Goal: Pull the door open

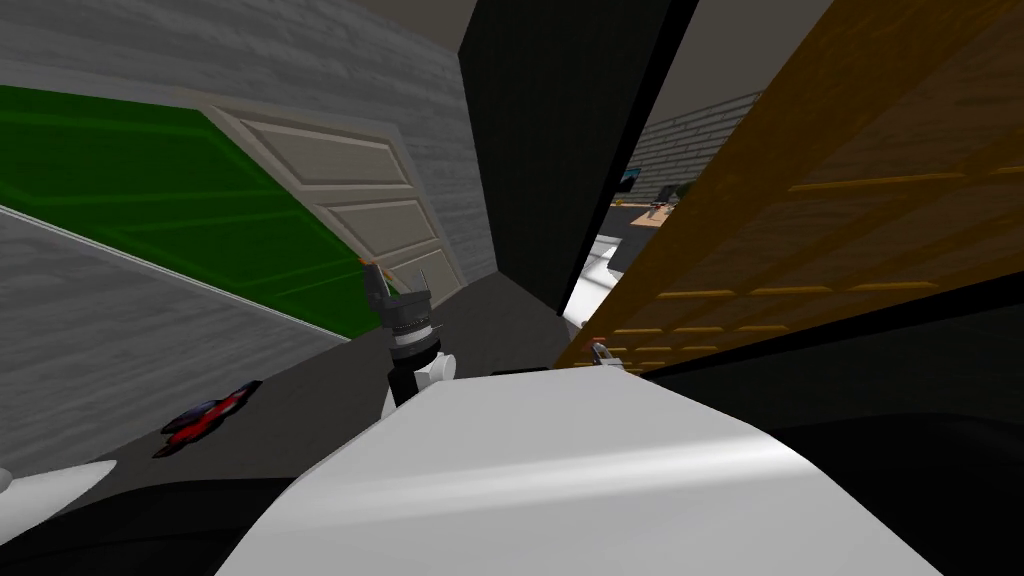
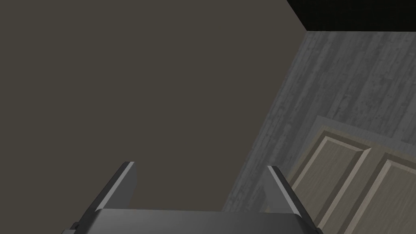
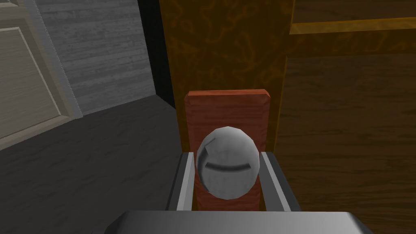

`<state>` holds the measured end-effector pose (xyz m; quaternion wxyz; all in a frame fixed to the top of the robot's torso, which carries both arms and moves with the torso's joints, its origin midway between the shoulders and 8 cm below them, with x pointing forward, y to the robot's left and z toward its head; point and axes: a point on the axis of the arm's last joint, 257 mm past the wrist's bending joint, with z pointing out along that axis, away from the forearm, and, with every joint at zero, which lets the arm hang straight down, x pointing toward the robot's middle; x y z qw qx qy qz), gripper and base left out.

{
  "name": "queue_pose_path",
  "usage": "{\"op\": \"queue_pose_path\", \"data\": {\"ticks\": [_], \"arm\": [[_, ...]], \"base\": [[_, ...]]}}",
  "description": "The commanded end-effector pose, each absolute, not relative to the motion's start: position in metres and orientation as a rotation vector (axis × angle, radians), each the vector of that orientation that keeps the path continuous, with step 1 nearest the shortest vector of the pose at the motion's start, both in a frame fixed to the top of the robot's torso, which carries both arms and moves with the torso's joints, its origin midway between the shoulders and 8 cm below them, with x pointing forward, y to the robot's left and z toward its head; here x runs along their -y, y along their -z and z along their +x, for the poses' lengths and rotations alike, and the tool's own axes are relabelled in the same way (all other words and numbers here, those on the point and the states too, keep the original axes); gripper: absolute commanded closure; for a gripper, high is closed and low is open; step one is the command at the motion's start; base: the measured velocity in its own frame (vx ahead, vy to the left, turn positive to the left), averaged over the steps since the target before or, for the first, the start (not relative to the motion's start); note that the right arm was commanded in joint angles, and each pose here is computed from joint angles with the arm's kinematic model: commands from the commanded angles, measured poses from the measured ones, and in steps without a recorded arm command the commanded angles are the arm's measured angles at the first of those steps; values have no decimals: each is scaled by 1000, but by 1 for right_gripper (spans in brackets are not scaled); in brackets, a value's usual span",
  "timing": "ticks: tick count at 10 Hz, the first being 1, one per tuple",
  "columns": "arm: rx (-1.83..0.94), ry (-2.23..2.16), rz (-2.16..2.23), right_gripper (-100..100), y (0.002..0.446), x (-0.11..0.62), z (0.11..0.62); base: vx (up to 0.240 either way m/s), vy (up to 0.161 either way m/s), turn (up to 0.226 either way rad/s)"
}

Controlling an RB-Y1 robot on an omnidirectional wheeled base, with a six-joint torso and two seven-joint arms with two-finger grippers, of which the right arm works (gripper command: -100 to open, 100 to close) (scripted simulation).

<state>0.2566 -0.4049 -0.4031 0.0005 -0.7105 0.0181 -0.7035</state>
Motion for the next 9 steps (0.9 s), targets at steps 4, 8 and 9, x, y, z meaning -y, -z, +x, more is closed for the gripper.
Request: {"op": "queue_pose_path", "data": {"ticks": [4, 8, 9], "arm": [[-20, 2202, -2205, 100, 401, 405, 254], [2, 2182, -2203, 100, 404, 401, 243], [13, 2179, -2197, 100, 404, 400, 237]], "base": [[-215, -45, 128], [-160, -35, 104], [-160, -40, 130]]}}
